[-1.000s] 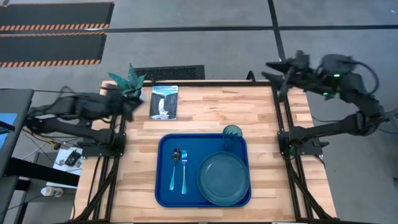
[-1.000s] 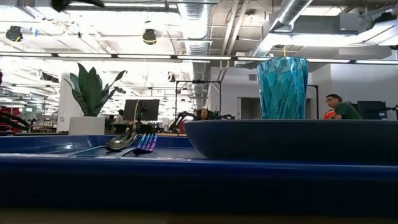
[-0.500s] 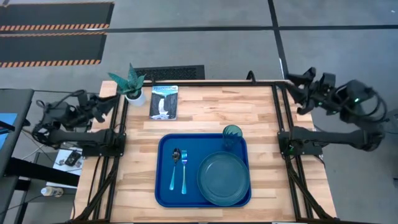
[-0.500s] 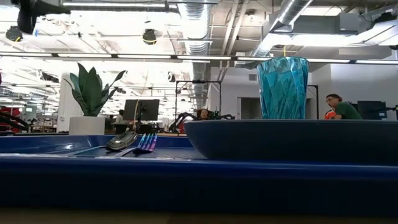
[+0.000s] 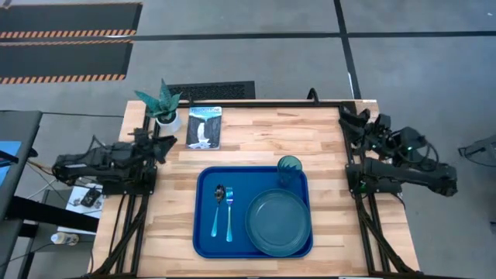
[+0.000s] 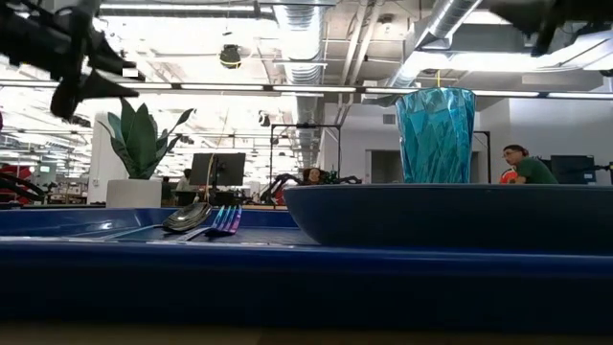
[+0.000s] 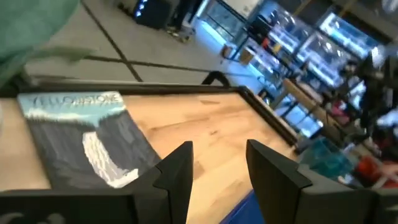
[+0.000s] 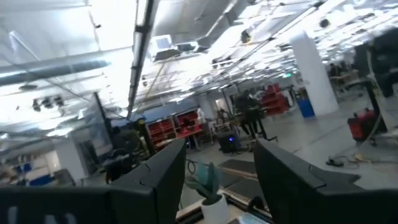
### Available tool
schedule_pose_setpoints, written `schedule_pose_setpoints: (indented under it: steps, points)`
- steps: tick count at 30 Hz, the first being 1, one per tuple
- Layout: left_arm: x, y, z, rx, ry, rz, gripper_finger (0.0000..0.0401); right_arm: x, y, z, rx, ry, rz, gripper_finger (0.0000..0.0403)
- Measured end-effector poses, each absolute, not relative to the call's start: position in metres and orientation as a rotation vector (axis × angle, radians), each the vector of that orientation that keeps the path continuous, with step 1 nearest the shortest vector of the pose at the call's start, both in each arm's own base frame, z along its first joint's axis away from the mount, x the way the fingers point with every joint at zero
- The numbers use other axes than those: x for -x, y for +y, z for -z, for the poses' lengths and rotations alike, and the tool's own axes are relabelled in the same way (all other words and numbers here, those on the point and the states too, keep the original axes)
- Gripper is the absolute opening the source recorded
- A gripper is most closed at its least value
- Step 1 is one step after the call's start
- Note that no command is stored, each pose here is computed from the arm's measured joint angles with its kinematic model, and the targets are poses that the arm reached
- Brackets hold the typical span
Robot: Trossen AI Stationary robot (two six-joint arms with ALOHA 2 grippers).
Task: Pick and place plate/cup/fork/spoon on tray
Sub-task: Return to Home Position
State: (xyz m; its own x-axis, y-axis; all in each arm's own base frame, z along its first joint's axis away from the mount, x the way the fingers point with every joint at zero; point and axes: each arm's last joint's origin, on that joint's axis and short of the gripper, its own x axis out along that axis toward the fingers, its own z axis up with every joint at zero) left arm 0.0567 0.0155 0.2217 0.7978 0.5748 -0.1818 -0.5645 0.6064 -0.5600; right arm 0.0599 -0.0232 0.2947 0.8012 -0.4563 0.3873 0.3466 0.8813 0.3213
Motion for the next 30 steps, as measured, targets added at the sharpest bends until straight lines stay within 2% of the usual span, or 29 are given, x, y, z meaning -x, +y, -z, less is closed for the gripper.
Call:
schedule_pose_setpoints:
  steps: [10, 20, 30]
  points:
    - [-0.081, 0.015, -0.17, 0.714, -0.025, -0.678, 0.0137, -0.075, -0.028, -0.235, -0.27, -0.438, 0.453, 0.0214]
    - [-0.082, 0.016, -0.17, 0.621, -0.047, -0.708, 0.0137, -0.086, -0.034, -0.193, -0.314, -0.382, 0.491, 0.0214]
    - [-0.081, 0.017, -0.17, 0.594, -0.054, -0.748, 0.0137, -0.086, -0.037, -0.189, -0.317, -0.342, 0.52, 0.0214]
